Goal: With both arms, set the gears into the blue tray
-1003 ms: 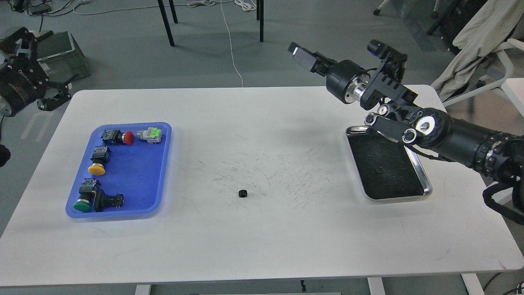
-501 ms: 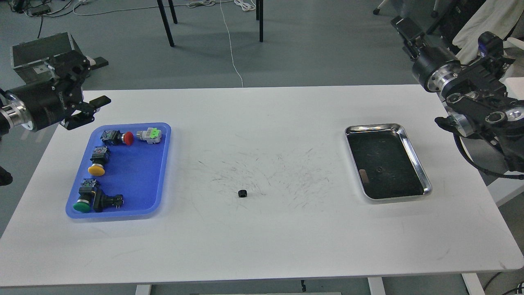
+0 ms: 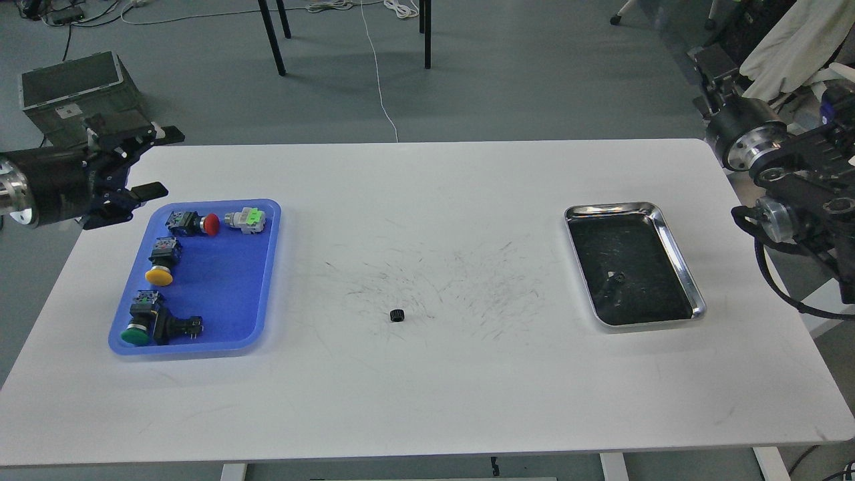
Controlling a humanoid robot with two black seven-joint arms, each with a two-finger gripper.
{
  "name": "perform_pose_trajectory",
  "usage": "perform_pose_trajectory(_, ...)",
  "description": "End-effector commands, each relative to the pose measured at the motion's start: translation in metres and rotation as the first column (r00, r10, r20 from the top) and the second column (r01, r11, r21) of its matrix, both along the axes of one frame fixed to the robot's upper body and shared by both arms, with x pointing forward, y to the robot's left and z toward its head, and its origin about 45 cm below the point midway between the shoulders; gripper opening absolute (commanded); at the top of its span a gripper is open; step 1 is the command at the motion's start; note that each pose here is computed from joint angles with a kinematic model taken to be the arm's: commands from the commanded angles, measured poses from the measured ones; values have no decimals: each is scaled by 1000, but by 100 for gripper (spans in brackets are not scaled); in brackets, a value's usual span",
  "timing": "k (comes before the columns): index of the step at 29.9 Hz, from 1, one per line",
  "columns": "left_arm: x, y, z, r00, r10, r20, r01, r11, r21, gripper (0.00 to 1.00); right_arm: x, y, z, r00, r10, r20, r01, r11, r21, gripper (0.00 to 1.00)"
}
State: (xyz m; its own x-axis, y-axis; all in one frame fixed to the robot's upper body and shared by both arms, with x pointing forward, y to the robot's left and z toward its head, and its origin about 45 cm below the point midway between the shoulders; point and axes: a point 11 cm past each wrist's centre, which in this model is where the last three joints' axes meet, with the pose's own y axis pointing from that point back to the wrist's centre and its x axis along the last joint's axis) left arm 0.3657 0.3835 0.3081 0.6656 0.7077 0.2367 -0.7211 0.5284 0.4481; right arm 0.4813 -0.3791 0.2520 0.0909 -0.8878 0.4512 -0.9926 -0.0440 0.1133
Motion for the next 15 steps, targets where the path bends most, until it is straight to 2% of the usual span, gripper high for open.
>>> perform_pose_trajectory(1, -6, -25, -4, 996, -69, 63, 64, 995, 77, 98, -5, -6, -9, 1000, -19, -24, 20, 998, 51, 95)
perform_pose_trajectory(4, -4, -36, -9, 989, -101, 109, 84, 986, 145, 96, -11, -18, -13, 998, -39, -38, 41, 998, 51, 95)
perform_pose_trajectory(7, -13, -68, -7, 973, -182, 143, 160, 976, 150, 92, -11, -20, -13, 998, -44, -41, 46, 998, 50, 95)
perform_pose_trajectory(10, -11, -72, -10, 957, -211, 197, 162, 957, 240, 92, -11, -24, -9, 998, -54, -36, 57, 996, 72, 95)
perform_pose_trajectory(15, -15, -98, -18, 925, -314, 215, 247, 926, 286, 88, -11, -27, -14, 992, -87, -96, 98, 988, 120, 95)
